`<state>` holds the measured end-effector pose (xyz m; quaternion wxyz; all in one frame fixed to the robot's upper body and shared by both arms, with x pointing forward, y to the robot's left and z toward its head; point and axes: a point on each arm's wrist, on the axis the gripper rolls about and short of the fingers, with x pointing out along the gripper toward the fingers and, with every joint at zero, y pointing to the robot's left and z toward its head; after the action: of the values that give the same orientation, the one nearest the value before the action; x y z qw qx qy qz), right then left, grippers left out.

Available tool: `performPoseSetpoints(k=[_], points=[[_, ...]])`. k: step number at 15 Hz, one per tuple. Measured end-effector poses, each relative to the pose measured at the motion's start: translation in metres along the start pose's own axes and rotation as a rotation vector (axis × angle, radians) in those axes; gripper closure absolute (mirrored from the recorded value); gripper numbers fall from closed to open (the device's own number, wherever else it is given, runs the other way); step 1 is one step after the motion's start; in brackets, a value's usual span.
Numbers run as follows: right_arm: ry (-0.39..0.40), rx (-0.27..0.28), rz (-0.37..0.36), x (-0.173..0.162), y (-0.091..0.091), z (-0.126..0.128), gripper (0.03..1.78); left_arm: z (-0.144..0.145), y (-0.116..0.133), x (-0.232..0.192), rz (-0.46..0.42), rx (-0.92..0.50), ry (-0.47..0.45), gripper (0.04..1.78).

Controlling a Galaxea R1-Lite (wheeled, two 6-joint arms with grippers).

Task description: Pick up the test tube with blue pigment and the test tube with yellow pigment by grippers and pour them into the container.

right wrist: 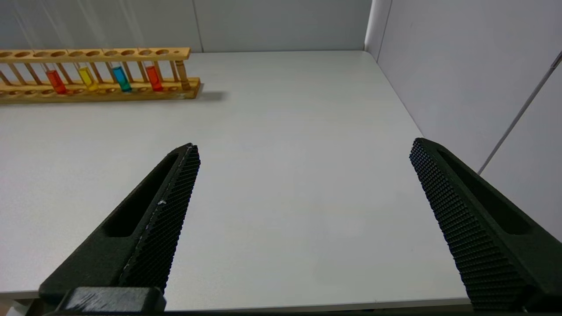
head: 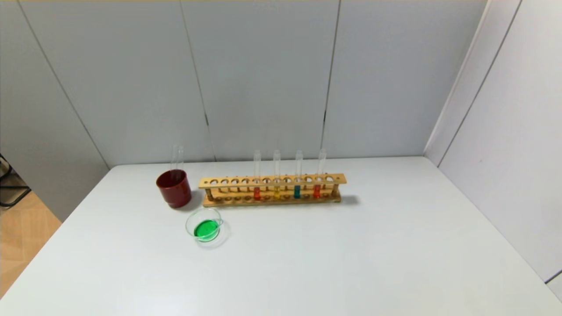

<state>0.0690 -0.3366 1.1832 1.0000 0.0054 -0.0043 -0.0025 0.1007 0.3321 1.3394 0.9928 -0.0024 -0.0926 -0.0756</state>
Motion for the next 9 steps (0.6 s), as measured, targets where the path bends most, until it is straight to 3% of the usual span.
performPoseSetpoints(k=[3, 5, 9], points=[[0.0, 0.0, 0.0, 0.0, 0.0, 0.0, 0.06, -0.003, 0.0, -0.033, 0.079, -0.109, -0.038, 0.07], [0.0, 0.0, 0.0, 0.0, 0.0, 0.0, 0.06, -0.004, -0.004, -0.045, 0.117, -0.109, -0.071, 0.07], [0.0, 0.0, 0.0, 0.0, 0.0, 0.0, 0.06, -0.04, -0.01, -0.065, 0.046, -0.101, -0.046, 0.07]])
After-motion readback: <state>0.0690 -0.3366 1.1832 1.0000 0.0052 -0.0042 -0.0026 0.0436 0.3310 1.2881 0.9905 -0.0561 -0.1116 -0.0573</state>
